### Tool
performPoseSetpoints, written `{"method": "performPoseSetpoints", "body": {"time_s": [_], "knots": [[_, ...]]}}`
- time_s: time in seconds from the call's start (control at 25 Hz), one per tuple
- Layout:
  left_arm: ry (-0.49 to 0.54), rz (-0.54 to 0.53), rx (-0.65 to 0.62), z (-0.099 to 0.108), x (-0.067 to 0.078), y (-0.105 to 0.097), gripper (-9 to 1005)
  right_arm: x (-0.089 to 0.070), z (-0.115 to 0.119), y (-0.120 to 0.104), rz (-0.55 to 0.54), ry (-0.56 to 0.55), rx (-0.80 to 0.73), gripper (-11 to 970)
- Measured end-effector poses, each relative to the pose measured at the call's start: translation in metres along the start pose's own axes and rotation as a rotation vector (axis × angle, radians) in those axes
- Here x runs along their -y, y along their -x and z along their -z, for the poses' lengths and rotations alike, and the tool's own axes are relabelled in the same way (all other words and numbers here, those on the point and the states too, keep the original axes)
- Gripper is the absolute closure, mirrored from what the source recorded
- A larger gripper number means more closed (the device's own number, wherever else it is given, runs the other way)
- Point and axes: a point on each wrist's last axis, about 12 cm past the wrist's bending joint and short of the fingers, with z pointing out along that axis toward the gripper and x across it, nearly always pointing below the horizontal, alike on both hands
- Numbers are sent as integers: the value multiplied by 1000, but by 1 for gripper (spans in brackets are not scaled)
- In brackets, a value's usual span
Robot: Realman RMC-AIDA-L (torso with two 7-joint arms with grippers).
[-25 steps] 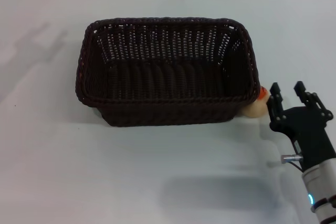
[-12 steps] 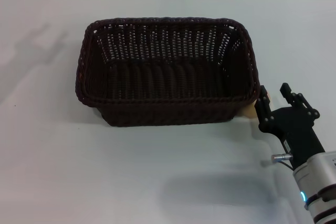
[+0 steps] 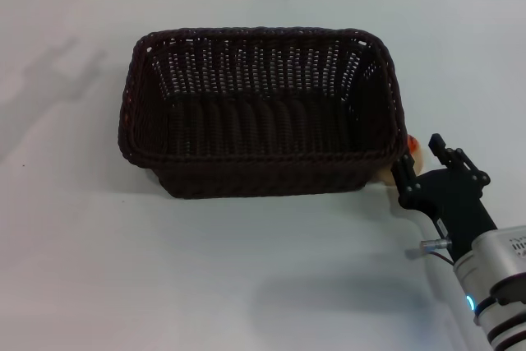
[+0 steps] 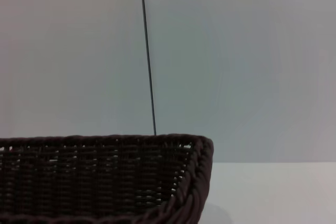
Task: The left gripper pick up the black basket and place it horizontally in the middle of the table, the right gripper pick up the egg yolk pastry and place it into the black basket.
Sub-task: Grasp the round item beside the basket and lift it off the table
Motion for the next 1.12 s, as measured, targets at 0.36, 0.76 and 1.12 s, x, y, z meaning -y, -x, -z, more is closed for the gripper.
{"method": "performPoseSetpoints", "body": {"time_s": [0.36,0.76,1.12], "knots": [[-1,0,9,3,0,1,406,0,-6,0,14,22,-16,492],[-6,0,12,4,1,2,406,1,-7,-2,22,25,-32,494],[-9,3,17,4,1,3,406,2,-8,-2,13,24,-34,495]]}}
